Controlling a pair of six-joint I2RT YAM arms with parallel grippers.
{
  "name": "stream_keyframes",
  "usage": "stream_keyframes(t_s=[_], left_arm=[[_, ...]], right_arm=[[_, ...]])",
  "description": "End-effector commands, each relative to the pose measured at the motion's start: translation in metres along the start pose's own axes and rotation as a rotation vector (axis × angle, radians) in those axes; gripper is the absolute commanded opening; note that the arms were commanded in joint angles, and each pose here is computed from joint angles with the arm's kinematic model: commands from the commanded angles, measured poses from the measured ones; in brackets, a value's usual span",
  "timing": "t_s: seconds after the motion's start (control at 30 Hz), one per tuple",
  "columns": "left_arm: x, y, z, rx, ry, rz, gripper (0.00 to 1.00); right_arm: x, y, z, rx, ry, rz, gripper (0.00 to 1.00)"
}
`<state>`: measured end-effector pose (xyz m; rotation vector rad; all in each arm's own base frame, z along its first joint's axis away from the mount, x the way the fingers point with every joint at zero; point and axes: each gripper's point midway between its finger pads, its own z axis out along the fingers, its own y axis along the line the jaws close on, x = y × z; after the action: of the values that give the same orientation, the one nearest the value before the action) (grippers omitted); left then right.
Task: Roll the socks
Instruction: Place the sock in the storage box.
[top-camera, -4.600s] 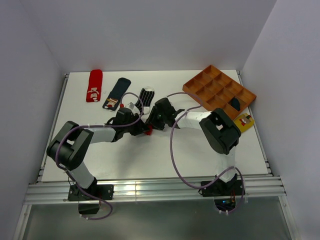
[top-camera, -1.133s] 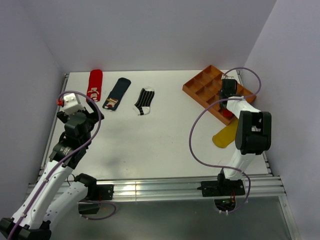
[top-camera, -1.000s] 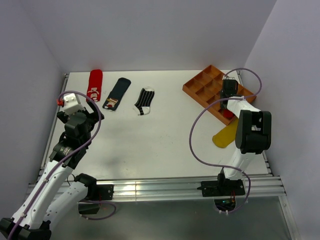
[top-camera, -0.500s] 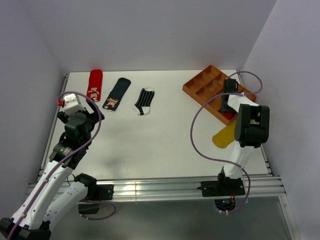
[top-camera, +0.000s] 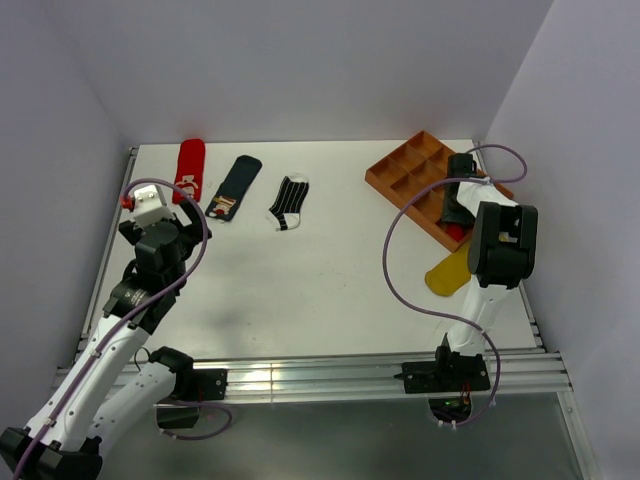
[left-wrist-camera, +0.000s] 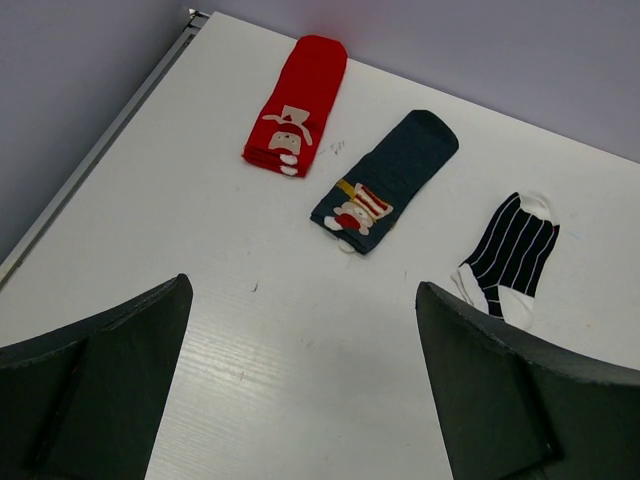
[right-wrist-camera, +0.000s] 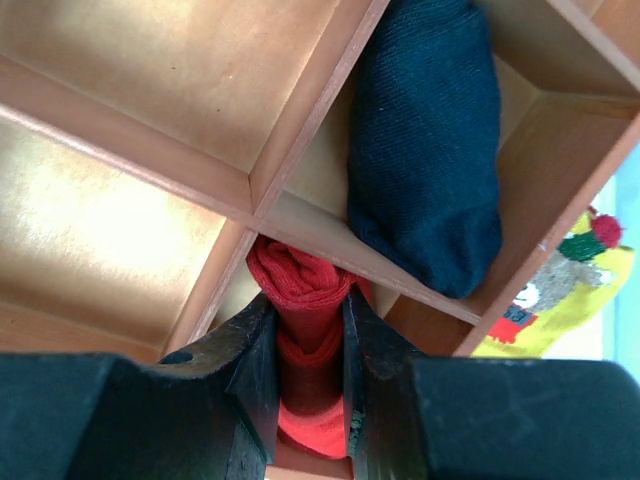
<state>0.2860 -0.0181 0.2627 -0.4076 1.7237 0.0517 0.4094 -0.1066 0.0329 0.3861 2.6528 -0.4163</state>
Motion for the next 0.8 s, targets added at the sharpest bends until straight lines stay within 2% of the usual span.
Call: stream_keyframes(t_s=[0.0, 0.17, 0.33, 0.6, 0.77], left_arm=[[-0.007, -0.002, 0.001, 0.003, -0.030, 0.003, 0.99], [-0.004, -0.003, 0.003, 0.003, -0.022, 0.007, 0.99], [-0.002, -0.003, 0.003, 0.001, -0.015, 0.012, 1.00], [-0.003, -0.004, 0.004, 0.003, -0.016, 0.009, 1.00], [-0.005, -0.003, 0.002, 0.003, -0.022, 0.001, 0.99]], right_arm=[[0.023, -0.007, 0.002, 0.031, 0.115, 0.021, 0.11], [0.020, -0.006, 0.003, 0.036, 0.100, 0.040, 0.32], [0.011, -0.001, -0.005, -0.006, 0.058, 0.065, 0.42], [-0.016, -0.019, -0.043, 0.034, -0.071, 0.142, 0.45], [-0.031, -0.018, -0.063, -0.004, -0.145, 0.184, 0.45]])
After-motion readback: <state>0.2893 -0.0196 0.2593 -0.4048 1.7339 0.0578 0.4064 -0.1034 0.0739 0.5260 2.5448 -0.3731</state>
